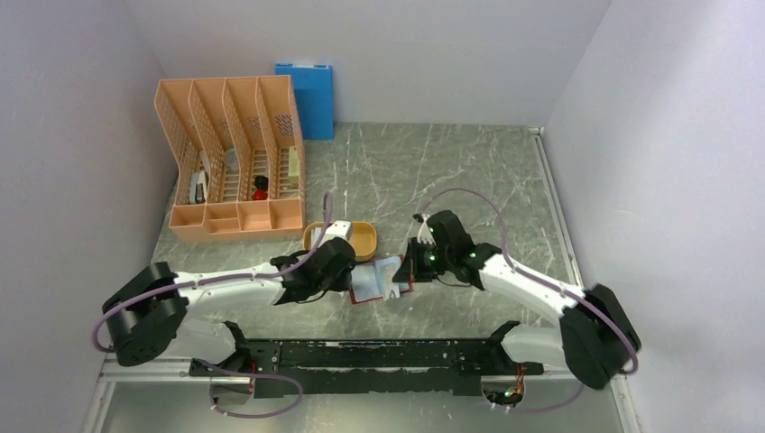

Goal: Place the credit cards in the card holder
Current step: Insert the credit card into the card holder.

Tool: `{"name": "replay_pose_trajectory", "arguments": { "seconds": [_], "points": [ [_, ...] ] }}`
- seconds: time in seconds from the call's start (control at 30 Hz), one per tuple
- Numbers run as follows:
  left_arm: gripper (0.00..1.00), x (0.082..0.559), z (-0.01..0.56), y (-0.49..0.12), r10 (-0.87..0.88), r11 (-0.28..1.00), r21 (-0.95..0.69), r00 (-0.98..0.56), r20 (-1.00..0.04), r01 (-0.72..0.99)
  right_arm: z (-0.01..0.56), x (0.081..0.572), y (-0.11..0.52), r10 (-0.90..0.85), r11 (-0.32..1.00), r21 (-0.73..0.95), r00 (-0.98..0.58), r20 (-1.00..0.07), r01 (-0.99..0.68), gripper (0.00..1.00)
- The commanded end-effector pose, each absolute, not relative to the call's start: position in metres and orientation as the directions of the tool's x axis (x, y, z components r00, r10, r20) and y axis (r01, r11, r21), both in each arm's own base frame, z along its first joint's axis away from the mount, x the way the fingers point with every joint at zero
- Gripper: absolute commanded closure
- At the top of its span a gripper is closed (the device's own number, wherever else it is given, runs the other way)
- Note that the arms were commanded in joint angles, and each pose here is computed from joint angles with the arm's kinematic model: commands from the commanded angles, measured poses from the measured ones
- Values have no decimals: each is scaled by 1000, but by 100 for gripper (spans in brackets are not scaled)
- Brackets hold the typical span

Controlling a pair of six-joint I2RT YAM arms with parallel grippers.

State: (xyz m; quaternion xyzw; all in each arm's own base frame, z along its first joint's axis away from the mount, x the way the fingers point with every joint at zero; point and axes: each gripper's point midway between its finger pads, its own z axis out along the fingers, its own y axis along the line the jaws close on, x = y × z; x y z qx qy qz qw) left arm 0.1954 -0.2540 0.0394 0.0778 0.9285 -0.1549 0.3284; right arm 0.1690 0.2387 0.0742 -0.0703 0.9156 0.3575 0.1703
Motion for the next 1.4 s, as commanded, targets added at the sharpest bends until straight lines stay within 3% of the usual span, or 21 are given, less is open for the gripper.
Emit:
{"name": "replay_pose_trajectory", "arguments": {
  "seconds": [0.0, 0.27, 0.67, 1.37],
  "points": [
    [75, 198, 58, -250, -16, 936, -275, -753, -658, 221, 86, 202, 264, -31, 690, 643, -901, -433, -333, 100],
    [76, 196, 42, -243, -16, 947, -257, -776, -631, 190, 77, 235, 272, 60, 675, 637, -833, -550, -372, 100],
    [76, 193, 22, -237, -12, 948, -264, -810, -586, 178, 61, 239, 253, 162, 701, 647, -816, -555, -301, 100],
    [77, 189, 14, -248, 3, 934, -295, -828, -561, 203, 37, 201, 259, 84, 640, 722, -909, -408, -264, 100]
  ]
}}
